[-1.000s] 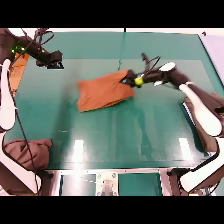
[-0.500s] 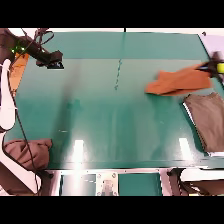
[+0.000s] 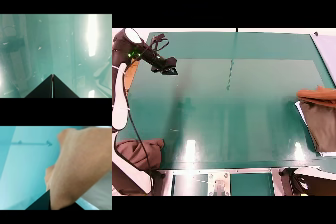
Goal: Fold the shirts.
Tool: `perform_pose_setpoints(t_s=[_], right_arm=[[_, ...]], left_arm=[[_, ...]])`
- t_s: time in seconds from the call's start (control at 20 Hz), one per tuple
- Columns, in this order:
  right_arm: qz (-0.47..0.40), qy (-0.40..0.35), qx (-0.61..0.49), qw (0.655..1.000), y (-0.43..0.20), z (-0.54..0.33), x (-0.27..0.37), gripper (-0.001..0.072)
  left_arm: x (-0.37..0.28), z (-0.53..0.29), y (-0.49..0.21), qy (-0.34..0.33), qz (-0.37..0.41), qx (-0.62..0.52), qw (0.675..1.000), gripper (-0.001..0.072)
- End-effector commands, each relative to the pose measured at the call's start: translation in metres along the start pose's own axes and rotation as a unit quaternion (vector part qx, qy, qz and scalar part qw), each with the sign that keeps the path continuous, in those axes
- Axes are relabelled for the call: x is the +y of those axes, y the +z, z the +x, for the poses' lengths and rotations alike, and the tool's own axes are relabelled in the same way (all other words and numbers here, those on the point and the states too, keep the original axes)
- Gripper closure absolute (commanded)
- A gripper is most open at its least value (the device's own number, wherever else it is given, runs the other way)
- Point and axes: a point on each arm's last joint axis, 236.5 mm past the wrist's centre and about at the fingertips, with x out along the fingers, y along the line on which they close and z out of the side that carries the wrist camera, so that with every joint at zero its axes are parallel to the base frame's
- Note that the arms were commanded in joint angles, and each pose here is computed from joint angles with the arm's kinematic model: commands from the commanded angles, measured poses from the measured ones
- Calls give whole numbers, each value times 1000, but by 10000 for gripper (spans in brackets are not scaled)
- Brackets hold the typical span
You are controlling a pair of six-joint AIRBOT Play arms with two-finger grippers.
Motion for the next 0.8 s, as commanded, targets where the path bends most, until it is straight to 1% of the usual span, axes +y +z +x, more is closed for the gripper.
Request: perform_pose_setpoints(t_s=[0.0, 0.15, 0.3, 0.45, 0.5, 0.55, 0.6, 0.65, 0.75], right_arm=[[60, -35, -25, 997, -8, -27, -41, 697], [107, -78, -7, 991, -34, -23, -88, 697], [154, -111, 50, 981, -76, 3, -133, 697], [180, -169, 94, 964, -114, 23, -179, 696], [186, -182, 104, 960, -124, 29, -190, 679], [190, -193, 117, 955, -135, 33, -199, 484], [193, -205, 129, 951, -144, 34, -207, 132], [192, -224, 138, 946, -151, 33, -217, 26], [181, -258, 139, 939, -151, 24, -231, 26]], left_arm=[[-2, 2, 0, -5, 1, -1, 1000, 688], [-3, 2, -3, -8, 12, 5, 1000, 688], [-3, 2, -4, -8, 12, 7, 1000, 687], [-3, 2, -4, -8, 12, 7, 1000, 688], [-3, 2, -4, -9, 12, 8, 1000, 688], [-3, 2, -4, -9, 12, 8, 1000, 688], [-3, 2, -4, -9, 12, 8, 1000, 688], [-3, 2, -4, -9, 12, 8, 1000, 688], [-3, 2, -4, -9, 12, 7, 1000, 688]])
